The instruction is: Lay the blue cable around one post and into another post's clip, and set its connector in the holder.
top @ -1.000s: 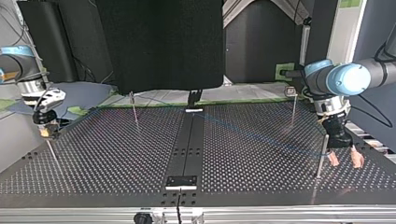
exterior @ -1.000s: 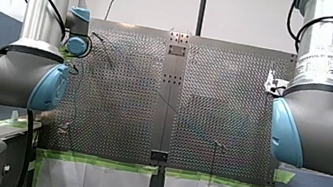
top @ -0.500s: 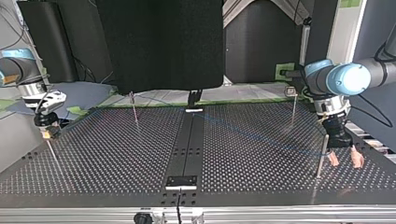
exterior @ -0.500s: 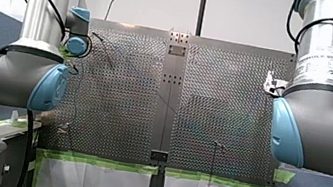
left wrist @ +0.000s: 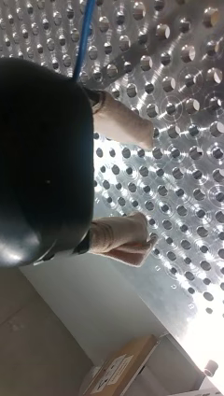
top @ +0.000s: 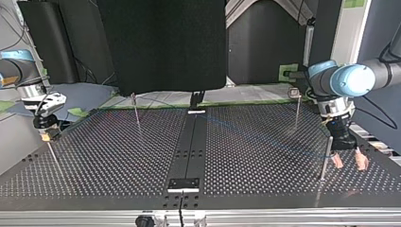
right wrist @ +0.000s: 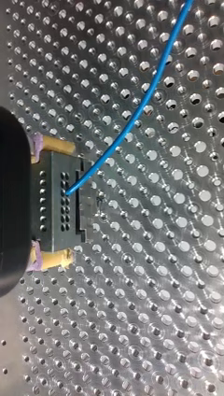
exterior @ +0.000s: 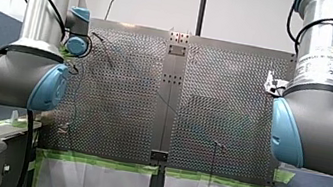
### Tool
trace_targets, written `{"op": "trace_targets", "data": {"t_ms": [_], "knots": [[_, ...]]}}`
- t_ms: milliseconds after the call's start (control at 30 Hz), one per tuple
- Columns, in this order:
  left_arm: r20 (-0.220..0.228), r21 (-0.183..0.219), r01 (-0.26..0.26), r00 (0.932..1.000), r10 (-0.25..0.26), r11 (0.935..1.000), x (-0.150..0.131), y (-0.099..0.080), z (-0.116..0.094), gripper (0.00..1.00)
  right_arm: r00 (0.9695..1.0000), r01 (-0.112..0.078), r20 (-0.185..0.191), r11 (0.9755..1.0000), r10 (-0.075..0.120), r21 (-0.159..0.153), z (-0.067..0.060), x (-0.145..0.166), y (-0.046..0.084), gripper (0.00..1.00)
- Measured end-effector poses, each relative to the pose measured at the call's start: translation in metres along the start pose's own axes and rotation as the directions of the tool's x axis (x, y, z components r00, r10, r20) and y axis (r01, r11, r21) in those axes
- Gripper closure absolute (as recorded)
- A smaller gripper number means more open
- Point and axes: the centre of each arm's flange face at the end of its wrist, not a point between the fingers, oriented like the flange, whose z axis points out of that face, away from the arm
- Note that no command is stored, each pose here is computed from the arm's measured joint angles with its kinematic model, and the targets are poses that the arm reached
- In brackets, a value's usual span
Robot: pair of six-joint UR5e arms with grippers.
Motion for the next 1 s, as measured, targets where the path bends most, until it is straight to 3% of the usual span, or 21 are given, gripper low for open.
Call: {"op": "trace_targets", "data": {"t_ms": [367,633,1000], "knots": [[0.001,0.0,0.0,1.0,0.0,1.0,-0.0004,0.0002,0.0001,0.0,0.9999,0.01,-0.005,0.9999,-0.01,0.001,0.0006,-0.0009,0.0015,1.0],[0.001,-0.001,-0.001,1.0,0.001,1.0,-0.0007,0.0007,0.0003,0.0,0.9997,0.023,-0.01,0.9994,-0.023,0.026,0.0017,-0.002,-0.0002,1.0],[0.002,-0.001,-0.001,1.0,0.001,1.0,-0.001,0.0008,0.0004,0.0,0.9991,0.04,-0.013,0.9989,-0.039,0.026,0.0022,-0.0034,0.0017,1.0]]}}
